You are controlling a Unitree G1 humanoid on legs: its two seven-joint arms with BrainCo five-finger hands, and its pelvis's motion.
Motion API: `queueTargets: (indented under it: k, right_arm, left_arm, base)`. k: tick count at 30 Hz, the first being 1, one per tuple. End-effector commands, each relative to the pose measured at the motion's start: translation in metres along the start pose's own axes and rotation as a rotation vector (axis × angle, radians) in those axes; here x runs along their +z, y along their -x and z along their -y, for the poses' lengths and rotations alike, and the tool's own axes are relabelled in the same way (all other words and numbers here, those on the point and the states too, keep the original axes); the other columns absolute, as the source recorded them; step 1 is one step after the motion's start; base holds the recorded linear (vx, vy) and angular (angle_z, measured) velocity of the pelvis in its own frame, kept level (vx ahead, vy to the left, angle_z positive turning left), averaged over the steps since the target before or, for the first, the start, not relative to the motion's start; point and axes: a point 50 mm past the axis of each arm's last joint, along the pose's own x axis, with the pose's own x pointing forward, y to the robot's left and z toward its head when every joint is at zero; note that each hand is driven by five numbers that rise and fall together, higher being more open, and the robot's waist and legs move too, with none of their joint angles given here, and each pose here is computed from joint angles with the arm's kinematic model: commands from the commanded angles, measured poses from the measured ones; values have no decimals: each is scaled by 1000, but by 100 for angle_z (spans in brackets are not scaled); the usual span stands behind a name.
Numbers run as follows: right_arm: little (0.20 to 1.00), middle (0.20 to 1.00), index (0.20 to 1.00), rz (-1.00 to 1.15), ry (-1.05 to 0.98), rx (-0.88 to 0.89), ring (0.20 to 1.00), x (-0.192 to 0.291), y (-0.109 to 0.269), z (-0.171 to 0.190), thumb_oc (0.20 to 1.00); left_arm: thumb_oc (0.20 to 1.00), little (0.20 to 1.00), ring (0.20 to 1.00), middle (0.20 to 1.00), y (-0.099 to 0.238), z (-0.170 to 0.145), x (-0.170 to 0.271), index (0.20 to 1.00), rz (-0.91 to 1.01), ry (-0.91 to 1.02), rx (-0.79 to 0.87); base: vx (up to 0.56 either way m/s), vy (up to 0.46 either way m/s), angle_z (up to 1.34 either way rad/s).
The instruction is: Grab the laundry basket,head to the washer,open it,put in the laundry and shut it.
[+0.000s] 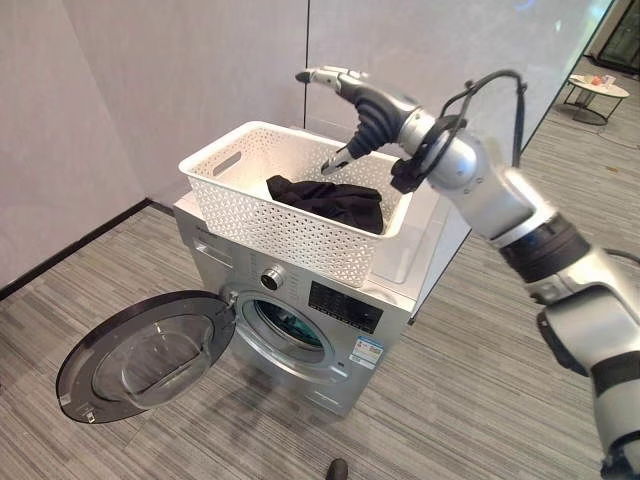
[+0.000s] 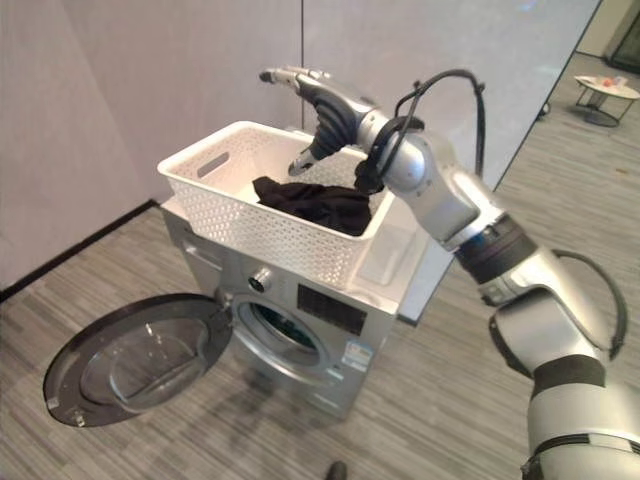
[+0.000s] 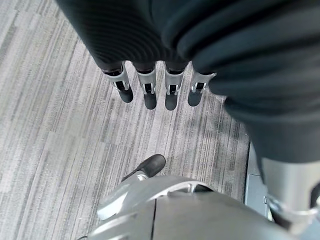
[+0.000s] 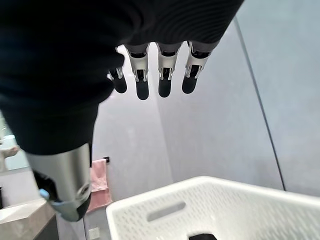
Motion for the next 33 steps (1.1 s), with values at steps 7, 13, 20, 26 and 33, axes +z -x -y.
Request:
queueTargets:
  k: [7, 13, 20, 26, 33]
  right_arm:
    - [1000, 1000, 1000, -54, 495, -33, 1000, -1, -12, 69, 1000]
    - [1000, 1000, 1000, -9, 777, 321, 1000, 2, -35, 14, 1000]
    - [1000, 1000, 1000, 70, 981, 454, 1000, 12, -32, 5, 1000]
    - [1000, 1000, 1000, 42, 1066, 498, 1000, 4, -26, 9, 1000]
    - [1000, 1000, 1000, -57, 993, 499, 1000, -5, -29, 18, 1000]
  left_arm:
    - [1000, 1000, 1000, 1000, 3, -33, -13, 1000, -51, 2, 82]
    - [1000, 1000, 1000, 1000, 4, -49, -7, 1000, -34, 8, 130]
    - [1000, 1000, 1000, 1000, 2, -40, 14, 1000, 40, 21, 110]
    - [1000, 1000, 1000, 1000, 1, -33, 30, 1000, 98, 23, 98]
    - [1000, 1000, 1000, 1000, 1, -34, 48, 1000, 160, 42, 104]
  base:
    - [-11, -14, 4]
    - [29, -12, 23]
    - [28, -20, 6]
    - [0, -7, 11]
    - [0, 0, 0]
